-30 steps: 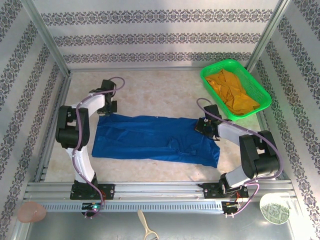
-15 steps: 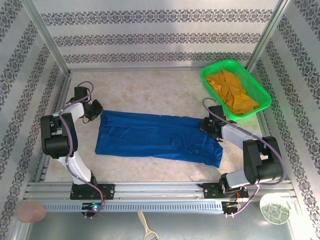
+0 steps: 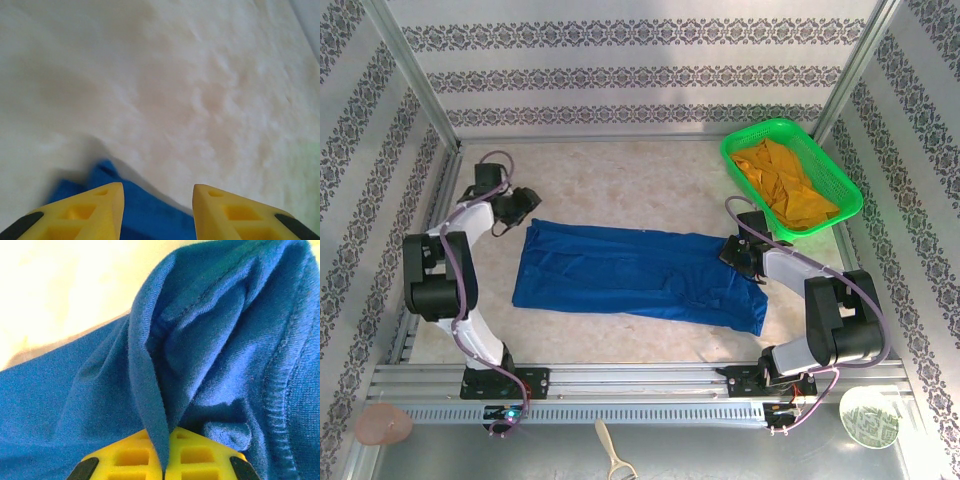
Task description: Fold the inside-out t-shirt
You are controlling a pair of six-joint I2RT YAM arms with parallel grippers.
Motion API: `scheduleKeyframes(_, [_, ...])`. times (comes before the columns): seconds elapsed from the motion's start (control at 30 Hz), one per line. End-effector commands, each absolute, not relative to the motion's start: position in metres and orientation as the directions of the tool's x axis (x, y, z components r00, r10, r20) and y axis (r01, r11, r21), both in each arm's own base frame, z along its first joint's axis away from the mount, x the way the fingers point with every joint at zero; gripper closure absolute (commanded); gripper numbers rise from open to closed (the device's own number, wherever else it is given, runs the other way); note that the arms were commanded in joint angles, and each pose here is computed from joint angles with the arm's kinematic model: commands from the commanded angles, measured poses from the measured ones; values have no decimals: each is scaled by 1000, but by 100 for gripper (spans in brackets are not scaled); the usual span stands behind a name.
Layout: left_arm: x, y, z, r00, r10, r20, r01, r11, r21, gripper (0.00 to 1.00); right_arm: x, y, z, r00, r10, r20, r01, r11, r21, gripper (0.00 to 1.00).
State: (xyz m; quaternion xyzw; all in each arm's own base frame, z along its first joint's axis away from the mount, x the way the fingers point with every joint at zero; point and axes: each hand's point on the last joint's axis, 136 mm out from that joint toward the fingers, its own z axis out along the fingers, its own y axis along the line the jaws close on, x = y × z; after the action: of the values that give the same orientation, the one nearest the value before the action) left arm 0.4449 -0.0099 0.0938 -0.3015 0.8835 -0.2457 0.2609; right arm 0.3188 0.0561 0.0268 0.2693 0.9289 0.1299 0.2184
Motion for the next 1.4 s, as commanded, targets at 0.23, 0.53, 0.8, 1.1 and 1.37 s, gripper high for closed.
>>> scheduleKeyframes(0.23, [435,-46,41,-674,-693,-256,-453,661,-598,59,326,52,26,-758,561,-334,457,821,341,100])
scheduleKeyframes(0.53, [420,18,27,-603,-756,-254,-555,627,-547,59,341,50,37,-749,561,-354,451,822,348,100])
scheduleKeyframes(0.8, [431,9,75,-620,-732,-282,-441,622,-647,51,340,66,98,-758,438,-483,298,892,339,53])
scheduleKeyframes(1.1, [421,-44,109,-655,-700,-284,-326,602,-729,45,335,189,102,-860,292,-418,16,835,551,91])
scheduleKeyframes(1.37, [389,-52,58,-678,-700,-222,-387,597,-703,43,299,208,41,-890,354,-287,125,795,594,97])
